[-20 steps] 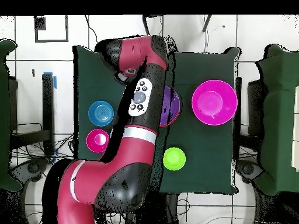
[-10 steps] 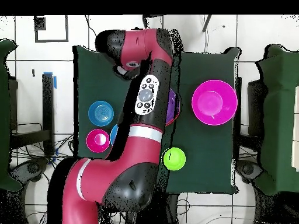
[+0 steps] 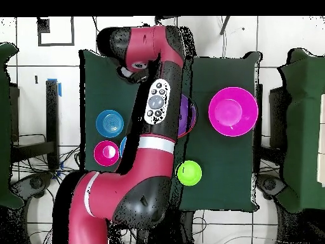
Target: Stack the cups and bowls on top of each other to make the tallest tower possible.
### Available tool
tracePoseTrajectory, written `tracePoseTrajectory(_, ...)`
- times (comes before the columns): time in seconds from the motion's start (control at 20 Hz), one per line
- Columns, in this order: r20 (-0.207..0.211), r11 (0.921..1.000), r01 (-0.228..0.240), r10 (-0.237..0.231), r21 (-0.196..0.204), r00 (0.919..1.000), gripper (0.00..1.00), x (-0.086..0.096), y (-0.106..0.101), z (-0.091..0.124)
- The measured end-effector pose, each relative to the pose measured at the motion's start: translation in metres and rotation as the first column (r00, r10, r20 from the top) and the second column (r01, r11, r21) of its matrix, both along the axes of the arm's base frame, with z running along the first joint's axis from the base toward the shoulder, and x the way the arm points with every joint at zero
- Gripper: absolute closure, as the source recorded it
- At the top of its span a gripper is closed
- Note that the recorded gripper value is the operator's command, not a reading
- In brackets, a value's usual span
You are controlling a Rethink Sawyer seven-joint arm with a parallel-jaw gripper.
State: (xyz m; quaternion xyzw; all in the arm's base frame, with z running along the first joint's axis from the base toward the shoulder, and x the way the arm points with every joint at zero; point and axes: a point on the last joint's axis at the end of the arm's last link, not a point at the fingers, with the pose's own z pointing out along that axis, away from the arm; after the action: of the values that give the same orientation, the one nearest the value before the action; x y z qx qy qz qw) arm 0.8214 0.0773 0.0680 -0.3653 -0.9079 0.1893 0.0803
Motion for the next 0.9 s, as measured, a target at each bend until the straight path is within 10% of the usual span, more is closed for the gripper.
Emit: tracePoseTrajectory(0.9, -0.015, 0.9732, 0.003, 0.000, 0.230, 0.9999, 0.00, -0.009, 0.101, -0.039)
